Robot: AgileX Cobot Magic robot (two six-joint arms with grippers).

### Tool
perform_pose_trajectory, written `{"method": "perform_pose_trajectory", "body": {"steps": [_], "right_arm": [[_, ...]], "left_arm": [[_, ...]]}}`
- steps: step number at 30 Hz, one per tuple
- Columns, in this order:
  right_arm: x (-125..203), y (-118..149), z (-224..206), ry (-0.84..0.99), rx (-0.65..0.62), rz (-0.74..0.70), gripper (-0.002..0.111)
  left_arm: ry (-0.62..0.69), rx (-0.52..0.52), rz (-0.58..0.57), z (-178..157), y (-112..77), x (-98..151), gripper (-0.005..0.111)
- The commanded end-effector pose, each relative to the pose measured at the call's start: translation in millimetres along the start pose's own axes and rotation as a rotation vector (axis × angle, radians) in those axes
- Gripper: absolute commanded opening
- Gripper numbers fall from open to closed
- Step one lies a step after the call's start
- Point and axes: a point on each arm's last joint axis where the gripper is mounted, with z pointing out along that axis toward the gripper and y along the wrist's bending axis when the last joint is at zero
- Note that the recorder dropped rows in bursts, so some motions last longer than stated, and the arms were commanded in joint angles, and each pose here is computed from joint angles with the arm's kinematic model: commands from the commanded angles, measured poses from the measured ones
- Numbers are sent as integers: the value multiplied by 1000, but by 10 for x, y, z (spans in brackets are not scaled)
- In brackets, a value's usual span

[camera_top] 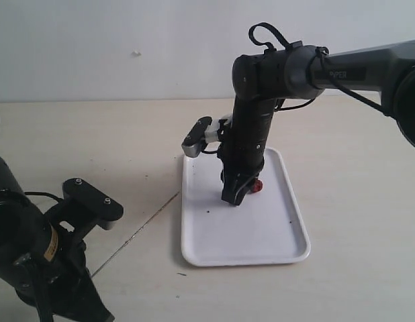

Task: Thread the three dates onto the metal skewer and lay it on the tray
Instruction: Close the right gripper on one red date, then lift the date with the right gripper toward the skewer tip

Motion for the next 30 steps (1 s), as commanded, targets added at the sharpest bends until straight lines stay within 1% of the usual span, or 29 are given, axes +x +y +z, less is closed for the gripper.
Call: {"method": "perform_pose_trajectory", "body": {"steps": [1,7,10,14,18,21,24,27,30], "right_arm": [[-10,23,-189,-15,28,7,21],[-25,49,-411,-63,58,51,21],[-49,48,-539,-113,93,101,21],[-104,43,-758,-229,145,235,21],[-185,20,-927,-385,167,444,21],[-262,15,-970,-492,131,551,21],[-354,42,-1011,-608,33,642,21],[-433,89,-1046,-687,-59,653,21],[-466,113,-1068,-722,-100,648,21]], "left_arm": [[-6,6,1,8,-14,4,0],[-33,12,1,8,-20,-20,0],[-68,21,1,6,-28,-51,0],[-62,25,-13,6,-32,-47,0],[-69,28,-45,6,-33,-53,0],[-100,38,-83,3,-40,-82,0],[-169,64,-143,-7,-56,-147,0],[-233,90,-186,-20,-70,-206,0],[-277,108,-203,-30,-79,-245,0]]}}
